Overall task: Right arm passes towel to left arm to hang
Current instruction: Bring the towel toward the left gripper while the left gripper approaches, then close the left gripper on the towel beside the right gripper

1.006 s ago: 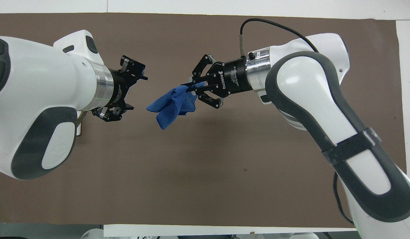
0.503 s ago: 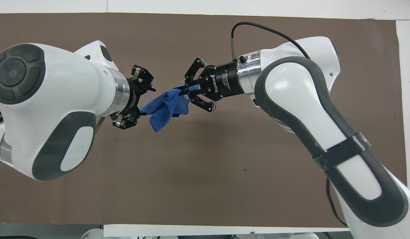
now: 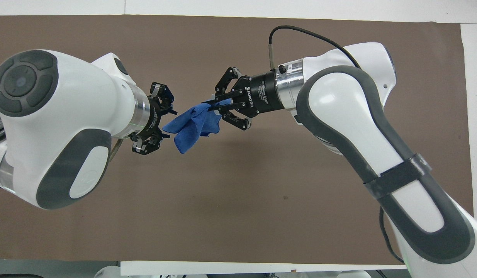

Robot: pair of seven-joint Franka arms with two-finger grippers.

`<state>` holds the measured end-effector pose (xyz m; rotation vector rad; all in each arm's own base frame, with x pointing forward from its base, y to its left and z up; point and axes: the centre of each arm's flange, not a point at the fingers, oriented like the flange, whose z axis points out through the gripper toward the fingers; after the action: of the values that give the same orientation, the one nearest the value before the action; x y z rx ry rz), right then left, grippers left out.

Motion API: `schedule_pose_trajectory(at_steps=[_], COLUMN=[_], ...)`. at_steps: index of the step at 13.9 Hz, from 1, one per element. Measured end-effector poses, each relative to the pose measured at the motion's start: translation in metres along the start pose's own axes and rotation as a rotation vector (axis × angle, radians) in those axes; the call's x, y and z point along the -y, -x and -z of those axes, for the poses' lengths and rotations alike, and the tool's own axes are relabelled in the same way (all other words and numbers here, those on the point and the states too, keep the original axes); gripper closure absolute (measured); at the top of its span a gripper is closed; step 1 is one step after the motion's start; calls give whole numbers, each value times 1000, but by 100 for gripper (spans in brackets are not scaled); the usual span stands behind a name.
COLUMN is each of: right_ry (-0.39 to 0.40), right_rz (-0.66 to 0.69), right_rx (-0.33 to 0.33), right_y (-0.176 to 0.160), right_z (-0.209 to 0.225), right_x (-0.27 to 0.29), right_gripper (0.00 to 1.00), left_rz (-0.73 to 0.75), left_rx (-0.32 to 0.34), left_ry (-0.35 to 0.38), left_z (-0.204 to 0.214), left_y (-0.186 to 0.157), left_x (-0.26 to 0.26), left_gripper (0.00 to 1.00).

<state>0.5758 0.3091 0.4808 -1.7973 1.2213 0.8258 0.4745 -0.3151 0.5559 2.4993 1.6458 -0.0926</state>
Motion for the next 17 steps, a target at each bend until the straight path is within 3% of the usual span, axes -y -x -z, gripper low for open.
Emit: schedule_pose_trajectory(at_steps=[11, 15, 17], right_ry=[-14, -14, -14], right_rz=[9, 9, 9], right_rx=[-12, -12, -11], right_y=[5, 5, 5], right_z=[-7, -7, -7], right_x=[0, 0, 0], right_gripper=[91, 91, 91], left_rz=[6, 8, 8], left_rx=[-2, -3, -3], left_ry=[-8, -14, -16], left_z=[-6, -8, -9], left_y=[-3, -4, -5], left_x=[2, 5, 5], left_gripper=[63, 74, 95])
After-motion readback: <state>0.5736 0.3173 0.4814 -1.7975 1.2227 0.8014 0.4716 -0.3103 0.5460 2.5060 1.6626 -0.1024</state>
